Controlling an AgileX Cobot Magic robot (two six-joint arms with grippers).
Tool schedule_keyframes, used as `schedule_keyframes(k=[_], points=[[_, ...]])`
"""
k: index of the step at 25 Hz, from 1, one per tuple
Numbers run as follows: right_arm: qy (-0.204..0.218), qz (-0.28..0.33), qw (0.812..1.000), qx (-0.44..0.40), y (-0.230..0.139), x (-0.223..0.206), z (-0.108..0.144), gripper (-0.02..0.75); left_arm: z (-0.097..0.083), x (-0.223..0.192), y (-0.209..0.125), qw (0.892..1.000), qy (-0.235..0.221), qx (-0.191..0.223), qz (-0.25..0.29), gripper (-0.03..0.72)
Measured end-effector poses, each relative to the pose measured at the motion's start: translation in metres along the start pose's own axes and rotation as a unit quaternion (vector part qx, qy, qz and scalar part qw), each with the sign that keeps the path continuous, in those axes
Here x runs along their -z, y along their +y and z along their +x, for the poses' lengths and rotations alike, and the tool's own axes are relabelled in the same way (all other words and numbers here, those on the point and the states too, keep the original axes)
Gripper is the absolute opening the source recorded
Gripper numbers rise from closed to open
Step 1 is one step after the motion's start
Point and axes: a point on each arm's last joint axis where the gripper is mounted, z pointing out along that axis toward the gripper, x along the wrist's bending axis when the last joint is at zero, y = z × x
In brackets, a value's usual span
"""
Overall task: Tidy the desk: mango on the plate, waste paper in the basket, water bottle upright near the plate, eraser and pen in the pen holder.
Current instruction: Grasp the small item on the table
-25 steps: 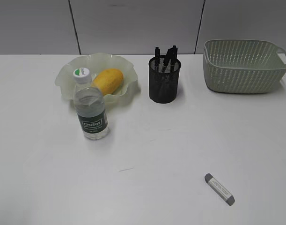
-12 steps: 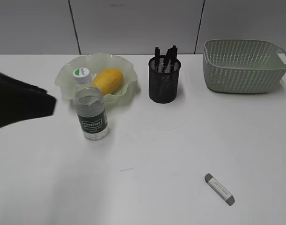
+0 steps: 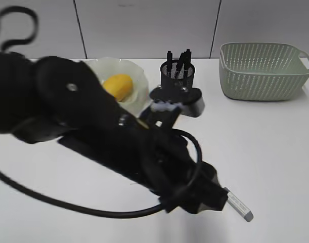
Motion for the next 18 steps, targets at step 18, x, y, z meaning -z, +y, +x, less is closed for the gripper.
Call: schedule_keyframes(k=[18], points=[[0.000, 0.000, 1.000, 0.000, 0.000, 0.000, 0.000, 0.339, 0.022, -0.113, 0.038, 0.988, 0.078, 0.117, 0.057, 0.381]])
